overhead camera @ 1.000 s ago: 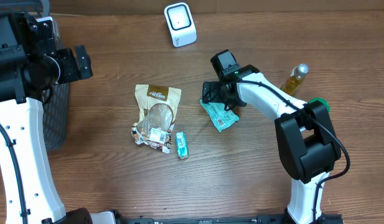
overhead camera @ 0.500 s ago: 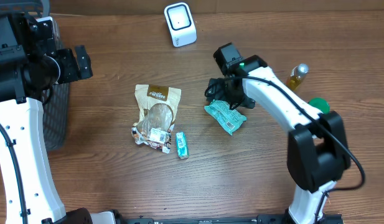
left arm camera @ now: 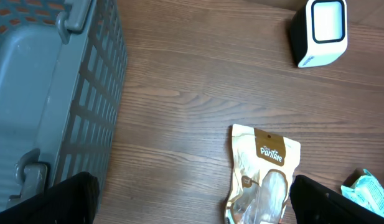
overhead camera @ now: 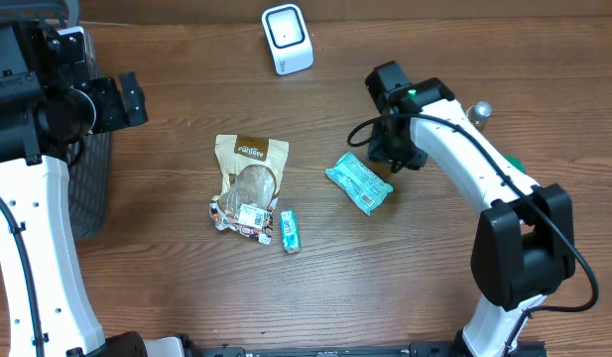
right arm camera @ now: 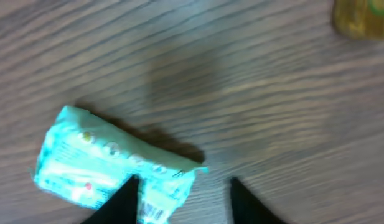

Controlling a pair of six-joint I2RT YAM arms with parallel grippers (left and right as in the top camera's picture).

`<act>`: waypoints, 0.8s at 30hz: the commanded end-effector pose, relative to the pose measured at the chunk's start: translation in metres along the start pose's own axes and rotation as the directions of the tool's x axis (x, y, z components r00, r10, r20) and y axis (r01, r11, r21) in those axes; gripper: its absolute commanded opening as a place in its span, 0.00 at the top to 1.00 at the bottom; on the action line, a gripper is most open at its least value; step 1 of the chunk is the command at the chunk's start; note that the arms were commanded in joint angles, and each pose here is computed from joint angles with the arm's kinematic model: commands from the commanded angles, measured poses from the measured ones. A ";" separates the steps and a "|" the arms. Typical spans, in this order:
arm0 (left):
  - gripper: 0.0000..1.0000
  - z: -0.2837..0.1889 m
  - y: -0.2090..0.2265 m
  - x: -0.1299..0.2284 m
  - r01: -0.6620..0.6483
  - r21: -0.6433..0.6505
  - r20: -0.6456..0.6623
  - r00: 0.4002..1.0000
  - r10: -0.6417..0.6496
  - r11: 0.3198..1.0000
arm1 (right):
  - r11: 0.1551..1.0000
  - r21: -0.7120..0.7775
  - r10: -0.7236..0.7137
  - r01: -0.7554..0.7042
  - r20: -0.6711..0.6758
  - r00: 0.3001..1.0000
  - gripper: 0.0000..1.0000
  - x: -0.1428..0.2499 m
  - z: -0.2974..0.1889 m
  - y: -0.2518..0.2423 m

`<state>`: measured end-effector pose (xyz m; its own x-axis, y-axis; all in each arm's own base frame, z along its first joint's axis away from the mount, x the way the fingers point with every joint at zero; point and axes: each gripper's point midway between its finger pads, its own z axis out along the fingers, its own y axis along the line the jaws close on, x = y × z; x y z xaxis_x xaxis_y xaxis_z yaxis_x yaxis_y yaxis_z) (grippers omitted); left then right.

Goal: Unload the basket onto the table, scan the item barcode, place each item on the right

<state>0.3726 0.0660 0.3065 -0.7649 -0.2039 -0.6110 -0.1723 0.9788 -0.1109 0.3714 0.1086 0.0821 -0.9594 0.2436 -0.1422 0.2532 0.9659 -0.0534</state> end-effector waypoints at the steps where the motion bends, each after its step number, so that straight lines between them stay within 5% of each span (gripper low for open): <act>1: 0.00 -0.002 -0.001 -0.004 0.003 0.000 0.011 1.000 -0.003 1.000 | 1.000 0.011 0.006 -0.006 0.028 1.000 0.75 -0.011 -0.003 -0.010; 4: 0.01 -0.002 -0.001 -0.004 0.003 0.000 0.011 1.000 -0.003 1.000 | 1.000 0.004 0.014 -0.014 0.046 0.999 0.85 -0.019 -0.002 -0.012; 17: 0.00 -0.002 -0.001 -0.004 0.003 0.000 0.011 1.000 -0.003 1.000 | 0.999 0.016 -0.029 0.029 0.029 0.999 0.89 -0.024 0.022 -0.009; 24: 0.00 -0.002 -0.001 -0.004 0.003 0.000 0.011 1.000 -0.003 1.000 | 0.999 0.029 -0.042 0.046 -0.119 0.992 0.88 0.000 0.060 -0.006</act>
<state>0.3726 0.0660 0.3065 -0.7649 -0.2039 -0.6110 -0.1723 0.9788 -0.1109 0.3824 0.0927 0.0354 -0.9739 0.2134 -0.0771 0.2208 0.9697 -0.1046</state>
